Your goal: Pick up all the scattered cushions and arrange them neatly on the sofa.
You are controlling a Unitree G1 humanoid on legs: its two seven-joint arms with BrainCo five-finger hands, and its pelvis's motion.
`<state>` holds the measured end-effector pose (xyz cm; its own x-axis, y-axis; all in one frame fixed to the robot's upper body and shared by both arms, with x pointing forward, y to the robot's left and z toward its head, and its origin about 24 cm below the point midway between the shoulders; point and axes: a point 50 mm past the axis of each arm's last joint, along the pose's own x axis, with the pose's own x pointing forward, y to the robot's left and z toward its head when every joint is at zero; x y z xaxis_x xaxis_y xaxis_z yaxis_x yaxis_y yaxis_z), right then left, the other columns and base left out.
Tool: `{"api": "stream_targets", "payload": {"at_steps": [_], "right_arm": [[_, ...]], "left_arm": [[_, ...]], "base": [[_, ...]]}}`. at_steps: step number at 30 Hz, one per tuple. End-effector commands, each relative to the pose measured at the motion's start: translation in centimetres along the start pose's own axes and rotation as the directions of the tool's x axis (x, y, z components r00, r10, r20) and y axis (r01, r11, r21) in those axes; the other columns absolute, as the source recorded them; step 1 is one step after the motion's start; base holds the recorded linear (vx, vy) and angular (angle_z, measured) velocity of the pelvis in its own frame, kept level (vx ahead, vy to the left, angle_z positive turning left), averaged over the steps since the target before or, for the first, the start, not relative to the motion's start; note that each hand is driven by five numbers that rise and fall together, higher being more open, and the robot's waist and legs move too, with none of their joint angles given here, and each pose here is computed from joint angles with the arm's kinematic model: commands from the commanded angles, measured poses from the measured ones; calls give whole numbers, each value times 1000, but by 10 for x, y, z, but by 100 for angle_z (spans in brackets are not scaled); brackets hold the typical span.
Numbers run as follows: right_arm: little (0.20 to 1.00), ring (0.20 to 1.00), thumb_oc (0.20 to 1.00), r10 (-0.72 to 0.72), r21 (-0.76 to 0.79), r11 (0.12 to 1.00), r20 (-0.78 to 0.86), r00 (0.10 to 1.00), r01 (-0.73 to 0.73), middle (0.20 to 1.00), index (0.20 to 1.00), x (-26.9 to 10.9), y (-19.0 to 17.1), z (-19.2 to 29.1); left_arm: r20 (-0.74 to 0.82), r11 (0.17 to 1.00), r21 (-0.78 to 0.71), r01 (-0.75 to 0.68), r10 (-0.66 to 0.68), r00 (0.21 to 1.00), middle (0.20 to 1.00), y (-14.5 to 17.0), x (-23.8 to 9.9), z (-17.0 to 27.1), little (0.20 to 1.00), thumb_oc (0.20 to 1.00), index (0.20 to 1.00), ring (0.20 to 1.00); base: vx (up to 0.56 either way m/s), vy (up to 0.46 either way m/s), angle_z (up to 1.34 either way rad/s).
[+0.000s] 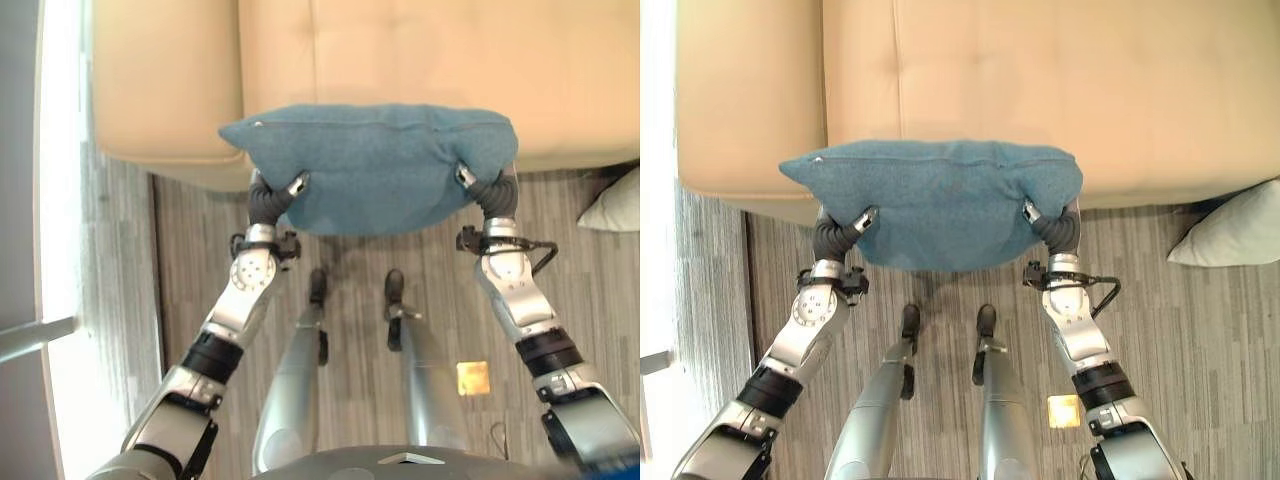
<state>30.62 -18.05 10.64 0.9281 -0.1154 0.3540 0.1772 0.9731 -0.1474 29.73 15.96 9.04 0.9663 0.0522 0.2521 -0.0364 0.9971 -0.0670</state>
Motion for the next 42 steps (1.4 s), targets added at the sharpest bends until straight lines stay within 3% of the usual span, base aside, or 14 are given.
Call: {"api": "stream_targets", "payload": {"at_steps": [1,11,22,31,42], "right_arm": [[200,200,200,2,23,1000,127,992,-5,200,200,5,-2,22],[200,200,200,-2,-64,998,-106,994,-5,200,200,-36,-24,-25],[200,200,200,28,-39,999,-152,988,-34,200,200,-45,-21,-32],[200,200,200,14,-69,997,-174,985,-26,200,200,-52,-35,-35],[200,200,200,7,-47,999,-185,983,-16,200,200,-53,-30,-37]], "left_arm": [[183,997,-62,48,-36,982,200,-6,7,29,200,200,200,200],[-82,999,10,33,-33,996,200,23,-43,-22,200,200,200,200],[-120,1000,26,12,-9,993,200,30,-51,-29,200,200,200,200],[-113,996,-64,62,-69,991,200,5,-43,-30,200,200,200,200],[-129,996,-30,81,-85,988,200,10,-47,-30,200,200,200,200]], "base": [[112,-3,-9],[127,109,-29],[112,-35,-40],[157,-159,38],[224,99,-12]]}}
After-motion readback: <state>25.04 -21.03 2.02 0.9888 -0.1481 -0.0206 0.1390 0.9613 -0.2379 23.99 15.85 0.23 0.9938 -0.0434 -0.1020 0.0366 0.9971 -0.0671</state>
